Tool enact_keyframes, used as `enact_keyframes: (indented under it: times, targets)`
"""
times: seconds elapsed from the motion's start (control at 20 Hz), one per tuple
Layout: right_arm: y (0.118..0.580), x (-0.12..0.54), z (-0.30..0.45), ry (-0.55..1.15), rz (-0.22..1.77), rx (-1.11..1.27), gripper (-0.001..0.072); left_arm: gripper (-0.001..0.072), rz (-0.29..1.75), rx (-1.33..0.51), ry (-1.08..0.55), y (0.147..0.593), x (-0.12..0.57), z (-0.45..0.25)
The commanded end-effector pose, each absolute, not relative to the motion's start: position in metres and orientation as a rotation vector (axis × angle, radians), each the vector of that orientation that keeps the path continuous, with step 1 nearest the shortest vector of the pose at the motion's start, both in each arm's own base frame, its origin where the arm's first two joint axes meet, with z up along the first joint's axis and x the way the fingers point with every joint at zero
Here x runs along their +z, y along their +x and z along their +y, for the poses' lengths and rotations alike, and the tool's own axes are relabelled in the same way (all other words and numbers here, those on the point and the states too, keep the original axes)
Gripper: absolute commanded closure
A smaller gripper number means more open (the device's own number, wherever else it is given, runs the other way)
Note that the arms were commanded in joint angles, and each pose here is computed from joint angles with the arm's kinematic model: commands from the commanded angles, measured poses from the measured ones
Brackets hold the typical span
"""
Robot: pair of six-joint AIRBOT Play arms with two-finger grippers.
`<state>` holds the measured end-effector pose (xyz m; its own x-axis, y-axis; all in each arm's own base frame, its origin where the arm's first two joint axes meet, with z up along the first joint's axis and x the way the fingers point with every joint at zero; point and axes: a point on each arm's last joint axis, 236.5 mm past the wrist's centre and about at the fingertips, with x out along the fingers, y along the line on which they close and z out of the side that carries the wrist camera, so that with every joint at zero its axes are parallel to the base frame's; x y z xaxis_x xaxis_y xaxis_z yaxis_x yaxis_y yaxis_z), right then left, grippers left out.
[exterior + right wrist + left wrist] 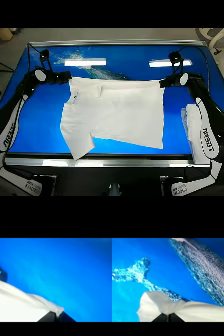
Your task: Fold the shirts.
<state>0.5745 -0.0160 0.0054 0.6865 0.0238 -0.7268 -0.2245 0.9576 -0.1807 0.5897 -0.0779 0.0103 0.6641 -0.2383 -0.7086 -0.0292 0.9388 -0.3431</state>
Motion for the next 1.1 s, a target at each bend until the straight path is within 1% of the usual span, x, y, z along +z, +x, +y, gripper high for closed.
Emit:
enact_keyframes:
  times: [0.0,0.1,0.15,0.25,0.35,0.4,0.5,0.6,0.75,0.9,1.05]
  targets:
    - [0.542,0.0,-0.011,-0.311,0.934,0.214,0.0689,0.0682,0.83,-0.181,-0.206,0.591,0.025,-0.064]
    - [0.515,0.018,-0.009,-0.392,0.99,0.28,0.069,0.0682,0.862,-0.203,-0.185,0.579,0.054,-0.052]
    - [0.499,0.022,-0.005,-0.382,1.034,0.304,0.069,0.0682,0.915,-0.218,-0.183,0.567,0.058,-0.05]
    - [0.468,0.007,0.007,-0.314,1.164,0.358,0.069,0.0682,1.126,-0.245,-0.192,0.524,0.031,-0.052]
    - [0.439,-0.021,0.01,-0.288,1.311,0.41,0.069,0.0683,1.36,-0.259,-0.196,0.472,-0.007,-0.06]
    - [0.428,-0.032,0.011,-0.276,1.37,0.428,0.069,0.0683,1.43,-0.261,-0.177,0.453,-0.022,-0.062]
    - [0.417,-0.047,0.022,-0.22,1.434,0.472,0.0691,0.0683,1.498,-0.251,-0.145,0.433,-0.042,-0.063]
    - [0.408,-0.056,0.036,-0.156,1.478,0.521,0.069,0.0683,1.551,-0.224,-0.161,0.42,-0.056,-0.061]
    - [0.398,-0.06,0.033,-0.165,1.528,0.529,0.069,0.0683,1.586,-0.199,-0.136,0.411,-0.059,-0.048]
    - [0.387,-0.061,0.024,-0.191,1.582,0.515,0.069,0.0683,1.58,-0.174,-0.149,0.414,-0.061,-0.035]
    - [0.388,-0.07,0.028,-0.138,1.573,0.484,0.069,0.0683,1.557,-0.173,-0.153,0.423,-0.071,-0.038]
